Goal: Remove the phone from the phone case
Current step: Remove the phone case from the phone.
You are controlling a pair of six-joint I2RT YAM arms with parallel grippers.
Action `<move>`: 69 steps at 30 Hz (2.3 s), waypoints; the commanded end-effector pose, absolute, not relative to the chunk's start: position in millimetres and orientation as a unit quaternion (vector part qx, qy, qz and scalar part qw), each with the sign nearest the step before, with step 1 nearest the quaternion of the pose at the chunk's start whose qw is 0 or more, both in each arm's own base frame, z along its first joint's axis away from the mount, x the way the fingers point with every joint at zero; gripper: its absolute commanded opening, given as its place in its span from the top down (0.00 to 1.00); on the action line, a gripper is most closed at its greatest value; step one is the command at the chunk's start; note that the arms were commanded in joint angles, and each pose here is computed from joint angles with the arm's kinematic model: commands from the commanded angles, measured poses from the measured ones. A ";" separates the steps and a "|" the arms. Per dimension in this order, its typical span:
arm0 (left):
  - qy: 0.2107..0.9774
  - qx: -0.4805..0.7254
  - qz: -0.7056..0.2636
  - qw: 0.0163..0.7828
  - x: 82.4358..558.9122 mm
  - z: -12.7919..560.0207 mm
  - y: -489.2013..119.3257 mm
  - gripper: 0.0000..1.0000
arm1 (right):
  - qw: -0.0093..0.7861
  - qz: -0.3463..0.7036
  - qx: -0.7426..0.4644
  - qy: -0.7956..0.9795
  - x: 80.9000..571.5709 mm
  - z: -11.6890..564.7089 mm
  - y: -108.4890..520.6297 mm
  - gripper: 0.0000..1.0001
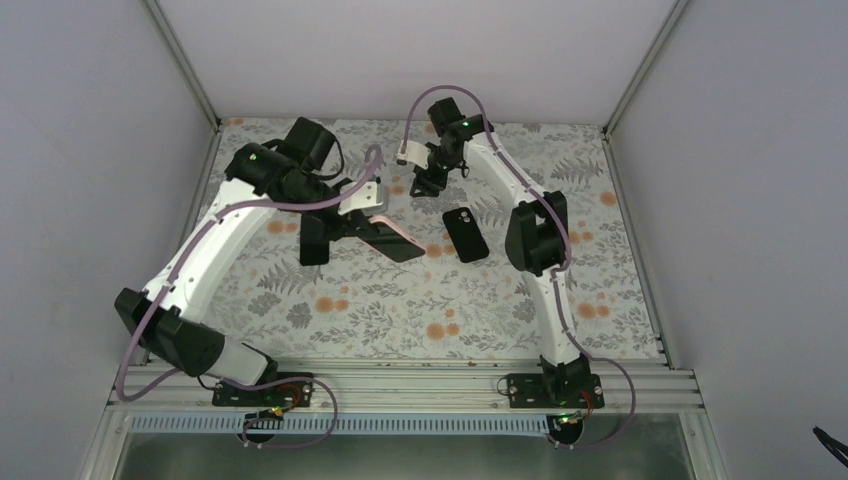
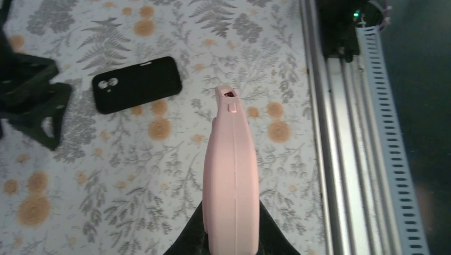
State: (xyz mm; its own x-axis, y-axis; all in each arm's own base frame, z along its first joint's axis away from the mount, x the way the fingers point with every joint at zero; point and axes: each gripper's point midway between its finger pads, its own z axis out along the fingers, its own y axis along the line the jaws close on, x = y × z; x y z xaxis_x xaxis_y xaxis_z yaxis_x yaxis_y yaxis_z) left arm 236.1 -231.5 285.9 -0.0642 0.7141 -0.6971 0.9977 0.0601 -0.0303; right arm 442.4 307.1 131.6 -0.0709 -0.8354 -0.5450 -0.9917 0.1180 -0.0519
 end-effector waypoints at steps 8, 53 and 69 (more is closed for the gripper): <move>0.659 0.636 -0.283 0.284 210.1 307.9 -230.4 0.98 | 0.241 0.150 -0.630 0.723 461.0 136.0 277.8 0.28; 0.685 0.611 -0.260 0.299 261.2 277.9 -243.2 0.98 | 0.311 0.263 -0.621 0.670 289.6 201.1 277.4 0.37; 0.687 0.611 -0.254 0.300 265.1 277.8 -243.3 0.98 | 0.297 0.276 -0.629 0.663 284.6 197.7 281.2 0.38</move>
